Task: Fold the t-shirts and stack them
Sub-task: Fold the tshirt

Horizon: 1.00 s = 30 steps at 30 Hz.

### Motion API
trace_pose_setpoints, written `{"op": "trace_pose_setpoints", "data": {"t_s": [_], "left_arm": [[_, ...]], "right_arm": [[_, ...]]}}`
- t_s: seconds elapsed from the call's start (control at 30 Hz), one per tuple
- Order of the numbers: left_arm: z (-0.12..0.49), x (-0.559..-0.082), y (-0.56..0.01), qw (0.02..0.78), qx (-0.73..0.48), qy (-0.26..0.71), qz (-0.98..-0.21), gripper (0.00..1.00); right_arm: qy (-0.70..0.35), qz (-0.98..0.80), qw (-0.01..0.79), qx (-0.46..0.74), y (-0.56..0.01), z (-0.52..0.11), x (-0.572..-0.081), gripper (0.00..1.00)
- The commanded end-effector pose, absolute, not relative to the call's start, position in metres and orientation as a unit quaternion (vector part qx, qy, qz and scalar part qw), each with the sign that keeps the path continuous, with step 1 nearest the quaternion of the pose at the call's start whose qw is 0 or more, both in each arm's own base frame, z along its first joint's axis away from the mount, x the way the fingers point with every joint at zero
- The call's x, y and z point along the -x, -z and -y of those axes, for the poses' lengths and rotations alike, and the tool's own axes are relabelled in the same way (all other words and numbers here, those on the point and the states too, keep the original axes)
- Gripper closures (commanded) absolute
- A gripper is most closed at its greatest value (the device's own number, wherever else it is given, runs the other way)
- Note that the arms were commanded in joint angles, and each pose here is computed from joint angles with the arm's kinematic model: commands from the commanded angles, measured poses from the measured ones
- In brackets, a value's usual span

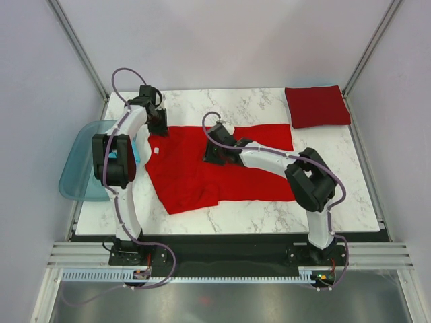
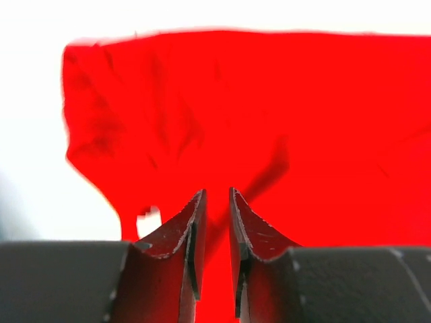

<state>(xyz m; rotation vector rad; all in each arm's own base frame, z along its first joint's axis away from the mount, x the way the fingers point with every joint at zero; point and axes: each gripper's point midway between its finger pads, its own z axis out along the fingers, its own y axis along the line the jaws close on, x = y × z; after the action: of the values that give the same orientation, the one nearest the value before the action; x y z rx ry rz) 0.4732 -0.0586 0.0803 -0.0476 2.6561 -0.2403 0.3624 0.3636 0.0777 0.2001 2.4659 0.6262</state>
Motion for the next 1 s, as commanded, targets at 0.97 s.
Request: {"op": "trace_pose_setpoints", "data": {"t_s": [0.97], "left_arm": [[0.058,-0.498,-0.019,0.194,0.013,0.093,-0.976,0.76]], "right_arm": [[-0.209,-0.937,0.277,-0.048,-0.04,-0.442,-0.339,0.64]]}}
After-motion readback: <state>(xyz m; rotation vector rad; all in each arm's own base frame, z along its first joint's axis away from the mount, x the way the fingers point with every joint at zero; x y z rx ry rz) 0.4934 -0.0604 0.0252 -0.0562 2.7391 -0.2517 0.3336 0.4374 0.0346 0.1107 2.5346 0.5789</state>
